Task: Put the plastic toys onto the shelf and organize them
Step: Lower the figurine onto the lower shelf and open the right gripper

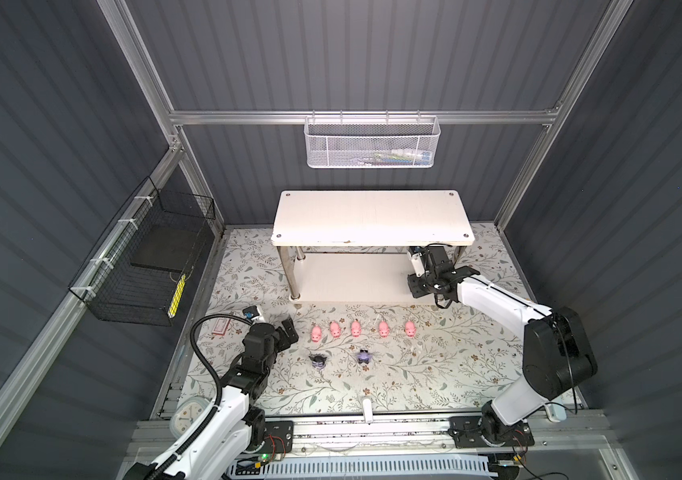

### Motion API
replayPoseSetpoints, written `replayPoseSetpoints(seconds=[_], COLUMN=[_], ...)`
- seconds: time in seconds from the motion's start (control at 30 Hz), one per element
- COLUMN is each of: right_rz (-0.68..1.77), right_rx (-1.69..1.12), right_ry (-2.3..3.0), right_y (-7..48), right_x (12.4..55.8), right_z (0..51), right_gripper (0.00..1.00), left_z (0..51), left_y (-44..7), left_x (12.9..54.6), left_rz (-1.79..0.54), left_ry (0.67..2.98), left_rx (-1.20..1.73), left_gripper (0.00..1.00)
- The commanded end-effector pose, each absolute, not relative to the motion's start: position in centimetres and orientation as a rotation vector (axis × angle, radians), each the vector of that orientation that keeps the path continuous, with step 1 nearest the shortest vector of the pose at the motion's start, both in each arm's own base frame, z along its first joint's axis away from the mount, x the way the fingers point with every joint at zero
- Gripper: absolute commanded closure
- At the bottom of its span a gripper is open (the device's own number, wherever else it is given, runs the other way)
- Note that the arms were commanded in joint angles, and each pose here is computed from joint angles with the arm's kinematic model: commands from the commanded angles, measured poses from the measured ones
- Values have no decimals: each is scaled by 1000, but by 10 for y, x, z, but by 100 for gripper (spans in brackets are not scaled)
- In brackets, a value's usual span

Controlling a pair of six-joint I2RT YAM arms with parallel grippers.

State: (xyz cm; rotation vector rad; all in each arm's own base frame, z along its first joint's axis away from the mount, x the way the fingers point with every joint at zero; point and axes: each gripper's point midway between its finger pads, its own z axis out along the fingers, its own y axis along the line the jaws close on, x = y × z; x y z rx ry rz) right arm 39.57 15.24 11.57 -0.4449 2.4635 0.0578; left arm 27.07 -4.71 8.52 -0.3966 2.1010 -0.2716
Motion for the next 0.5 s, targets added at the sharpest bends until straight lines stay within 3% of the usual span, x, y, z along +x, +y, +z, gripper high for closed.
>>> replayPoseSetpoints(seconds=[0.0,0.47], right_rz=[47,29], right_rx=[-444,-436], right_ry=[2460,2497], right_y=[150,147], right_x=[400,398], right_z=[124,106], right_gripper=[68,63], left_z=[82,83], left_y=[-49,-48], left_x=[270,269], left_rz=[-285,-283], left_ry=[2098,2095], left_rx=[-403,-404], left_gripper=[0,0])
